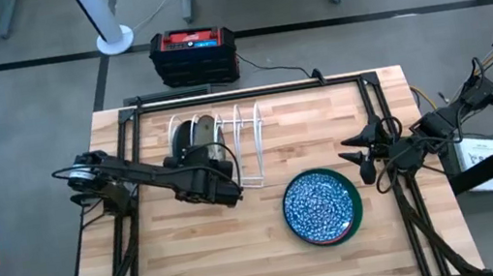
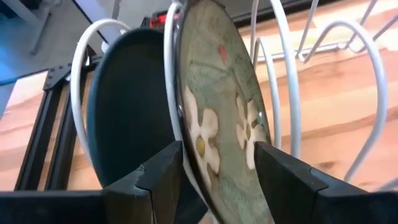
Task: Sort dishes
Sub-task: Put the green pattern plate into the white dish rack, then adjust the white dish rack
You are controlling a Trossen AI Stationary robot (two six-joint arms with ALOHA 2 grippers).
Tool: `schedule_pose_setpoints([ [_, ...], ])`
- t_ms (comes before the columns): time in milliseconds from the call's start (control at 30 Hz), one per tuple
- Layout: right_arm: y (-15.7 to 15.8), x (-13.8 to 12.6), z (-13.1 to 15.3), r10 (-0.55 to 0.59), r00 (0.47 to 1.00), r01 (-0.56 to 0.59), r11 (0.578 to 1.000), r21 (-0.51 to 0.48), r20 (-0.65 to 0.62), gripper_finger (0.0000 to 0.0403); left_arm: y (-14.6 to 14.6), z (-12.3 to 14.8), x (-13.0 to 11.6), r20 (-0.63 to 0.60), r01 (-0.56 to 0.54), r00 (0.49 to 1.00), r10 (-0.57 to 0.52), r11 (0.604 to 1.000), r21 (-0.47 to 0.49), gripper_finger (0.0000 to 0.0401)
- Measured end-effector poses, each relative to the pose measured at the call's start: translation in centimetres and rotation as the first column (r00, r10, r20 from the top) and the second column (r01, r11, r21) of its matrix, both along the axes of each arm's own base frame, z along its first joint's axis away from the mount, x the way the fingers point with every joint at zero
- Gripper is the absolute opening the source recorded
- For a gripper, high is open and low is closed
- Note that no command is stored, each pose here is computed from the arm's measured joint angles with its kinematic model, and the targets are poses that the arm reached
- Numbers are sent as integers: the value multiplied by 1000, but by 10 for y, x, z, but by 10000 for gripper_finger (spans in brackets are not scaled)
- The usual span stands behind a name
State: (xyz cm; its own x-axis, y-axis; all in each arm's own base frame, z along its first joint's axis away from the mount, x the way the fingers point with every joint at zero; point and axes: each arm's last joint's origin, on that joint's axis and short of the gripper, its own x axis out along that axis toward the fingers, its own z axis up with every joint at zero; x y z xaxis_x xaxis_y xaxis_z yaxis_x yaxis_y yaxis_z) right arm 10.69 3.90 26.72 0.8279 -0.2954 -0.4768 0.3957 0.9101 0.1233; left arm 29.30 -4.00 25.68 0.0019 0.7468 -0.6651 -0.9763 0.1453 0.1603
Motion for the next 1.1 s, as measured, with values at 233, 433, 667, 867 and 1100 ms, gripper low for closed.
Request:
schedule_pose_setpoints([
  [233, 0, 0, 0, -7, 1000, 7, 1000, 14, 5, 174, -1, 16, 0, -34, 19, 999, -20, 1000, -24, 187],
  [433, 3, 5, -2, -14, 1000, 13, 999, 31, 25, 174, -2, 33, 5, -45, 86, 995, -87, 996, -30, 187],
  [667, 15, 31, -13, 8, 999, -8, 1000, -8, 54, 174, -5, 51, 10, -66, 189, 980, -188, 982, 1, 187],
  [867, 25, 62, -23, 51, 998, -50, 998, -25, 47, 174, -14, 71, 12, -78, 295, 954, -290, 954, 59, 184],
  [1100, 21, 101, -29, 126, 989, -121, 990, -69, 82, 170, -31, 93, 11, -111, 413, 910, -400, 896, 163, 104],
])
